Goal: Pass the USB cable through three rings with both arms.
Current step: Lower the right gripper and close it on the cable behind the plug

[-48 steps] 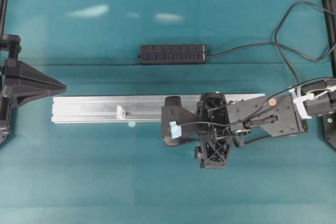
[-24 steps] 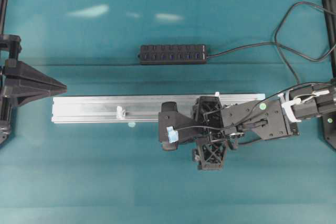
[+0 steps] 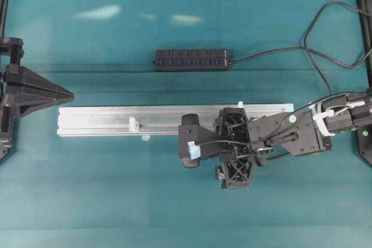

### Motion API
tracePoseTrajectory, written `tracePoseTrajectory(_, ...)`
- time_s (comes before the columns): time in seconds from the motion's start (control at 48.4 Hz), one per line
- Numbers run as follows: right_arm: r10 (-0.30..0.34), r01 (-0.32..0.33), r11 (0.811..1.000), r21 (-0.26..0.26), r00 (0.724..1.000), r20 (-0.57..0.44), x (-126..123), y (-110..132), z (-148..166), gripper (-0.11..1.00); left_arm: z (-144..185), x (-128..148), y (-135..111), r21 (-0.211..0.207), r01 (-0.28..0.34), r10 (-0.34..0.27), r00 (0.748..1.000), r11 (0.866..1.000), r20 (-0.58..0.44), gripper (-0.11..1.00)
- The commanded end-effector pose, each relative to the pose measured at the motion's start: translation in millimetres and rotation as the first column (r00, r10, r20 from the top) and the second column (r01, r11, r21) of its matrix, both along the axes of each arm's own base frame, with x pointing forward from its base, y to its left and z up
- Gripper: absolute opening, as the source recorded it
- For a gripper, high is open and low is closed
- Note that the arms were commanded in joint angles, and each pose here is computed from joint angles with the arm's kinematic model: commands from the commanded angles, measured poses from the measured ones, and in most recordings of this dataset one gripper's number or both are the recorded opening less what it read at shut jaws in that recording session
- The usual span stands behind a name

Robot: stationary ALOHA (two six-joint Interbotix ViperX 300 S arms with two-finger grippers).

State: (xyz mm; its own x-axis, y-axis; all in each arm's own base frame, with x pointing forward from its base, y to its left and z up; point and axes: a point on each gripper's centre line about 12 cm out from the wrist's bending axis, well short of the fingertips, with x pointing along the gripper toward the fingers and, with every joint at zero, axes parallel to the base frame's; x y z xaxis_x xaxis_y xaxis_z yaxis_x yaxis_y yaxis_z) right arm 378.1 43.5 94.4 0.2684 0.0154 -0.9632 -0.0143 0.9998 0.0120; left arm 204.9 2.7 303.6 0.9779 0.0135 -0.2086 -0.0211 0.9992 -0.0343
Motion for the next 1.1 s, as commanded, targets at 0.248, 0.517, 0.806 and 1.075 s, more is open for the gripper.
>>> tracePoseTrajectory(0.248, 0.004, -0.004, 1.000, -0.002, 1.000, 0.005, 1.6, -1.1, -0.8, 0.42, 8.2, 2.1, 1.0, 0.002, -0.004, 0.004, 1.000, 1.000, 0.020, 0.02)
tracePoseTrajectory(0.517, 0.000, 0.000, 1.000, -0.002, 1.000, -0.006, 0.7, -1.1, -2.2, 0.38, 8.7, 1.8, 2.3, 0.002, -0.011, 0.011, 1.000, 1.000, 0.023, 0.02)
tracePoseTrajectory(0.806, -0.006, 0.006, 1.000, -0.002, 1.000, -0.031, -0.9, -1.1, -4.9, 0.12, 8.9, 1.9, 2.3, 0.003, -0.010, 0.010, 1.000, 1.000, 0.024, 0.02)
tracePoseTrajectory(1.075, -0.013, 0.013, 1.000, -0.001, 0.999, -0.031, 0.1, -3.4, -5.3, -0.02, 9.7, 1.3, 2.2, 0.002, -0.011, 0.011, 1.000, 1.000, 0.029, 0.02)
